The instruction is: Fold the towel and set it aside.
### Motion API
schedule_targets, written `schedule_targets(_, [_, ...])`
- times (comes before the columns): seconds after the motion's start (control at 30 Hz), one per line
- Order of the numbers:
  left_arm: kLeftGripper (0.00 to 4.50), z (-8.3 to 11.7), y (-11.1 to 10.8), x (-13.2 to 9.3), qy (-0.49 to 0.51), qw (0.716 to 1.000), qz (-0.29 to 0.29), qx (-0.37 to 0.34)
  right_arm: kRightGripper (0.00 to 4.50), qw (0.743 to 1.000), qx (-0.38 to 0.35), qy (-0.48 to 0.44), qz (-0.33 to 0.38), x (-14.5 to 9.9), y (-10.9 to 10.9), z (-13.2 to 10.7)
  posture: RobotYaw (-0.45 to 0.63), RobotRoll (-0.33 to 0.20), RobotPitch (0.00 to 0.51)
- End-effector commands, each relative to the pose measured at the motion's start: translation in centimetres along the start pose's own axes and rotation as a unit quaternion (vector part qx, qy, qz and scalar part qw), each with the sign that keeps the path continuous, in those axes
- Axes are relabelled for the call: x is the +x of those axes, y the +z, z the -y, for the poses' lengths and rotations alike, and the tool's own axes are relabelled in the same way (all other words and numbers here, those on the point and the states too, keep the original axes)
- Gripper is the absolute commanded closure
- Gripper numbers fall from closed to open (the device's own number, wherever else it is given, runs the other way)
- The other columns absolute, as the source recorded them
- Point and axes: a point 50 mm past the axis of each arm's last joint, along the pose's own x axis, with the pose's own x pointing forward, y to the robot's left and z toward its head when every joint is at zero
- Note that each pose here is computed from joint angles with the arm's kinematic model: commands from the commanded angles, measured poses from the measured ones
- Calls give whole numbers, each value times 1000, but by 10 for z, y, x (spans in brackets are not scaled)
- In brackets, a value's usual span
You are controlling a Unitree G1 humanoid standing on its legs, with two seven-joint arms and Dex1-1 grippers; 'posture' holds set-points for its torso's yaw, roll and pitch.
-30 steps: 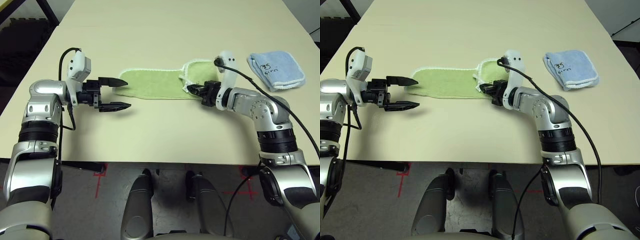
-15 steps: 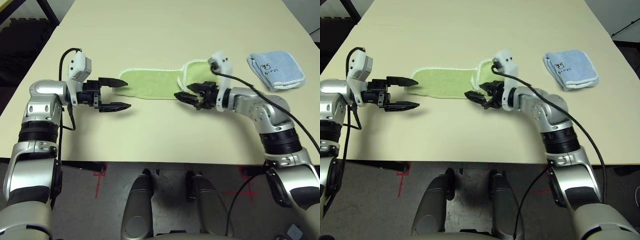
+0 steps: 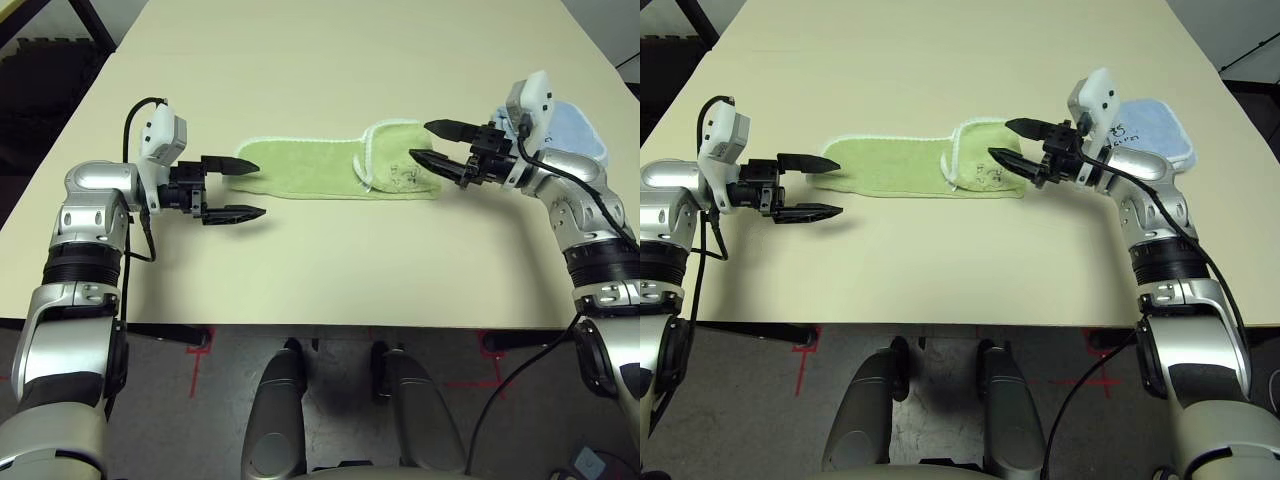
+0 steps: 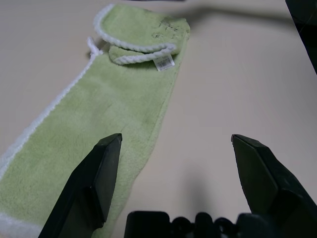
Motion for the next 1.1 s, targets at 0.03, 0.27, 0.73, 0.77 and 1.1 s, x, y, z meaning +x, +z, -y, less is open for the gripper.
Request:
schedule_targets(0.03, [0, 2, -1, -2, 1, 1000, 0, 4, 3515, 1000, -4, 8, -14, -7, -8, 2, 20, 0, 224])
schedule_targets(0.27, [0, 2, -1, -2, 1, 1000, -1, 4, 4444, 1000, -5, 12, -6, -6, -8, 3, 22, 0, 223])
schedule_targets(0.73, [0, 7, -2, -4, 0, 1000, -6, 0, 4444, 997, 4, 76, 27, 76, -14, -34, 59, 0, 229])
schedule_targets(0.77, [0, 7, -2, -5, 0, 1000, -7, 0, 4444, 997, 6, 79, 23, 79, -17, -37, 62, 0, 229])
schedule_targets(1.1, [0, 7, 0, -6, 1, 1000, -11, 1, 4444, 991, 2, 92, -94, 83, -54, -54, 66, 0, 231])
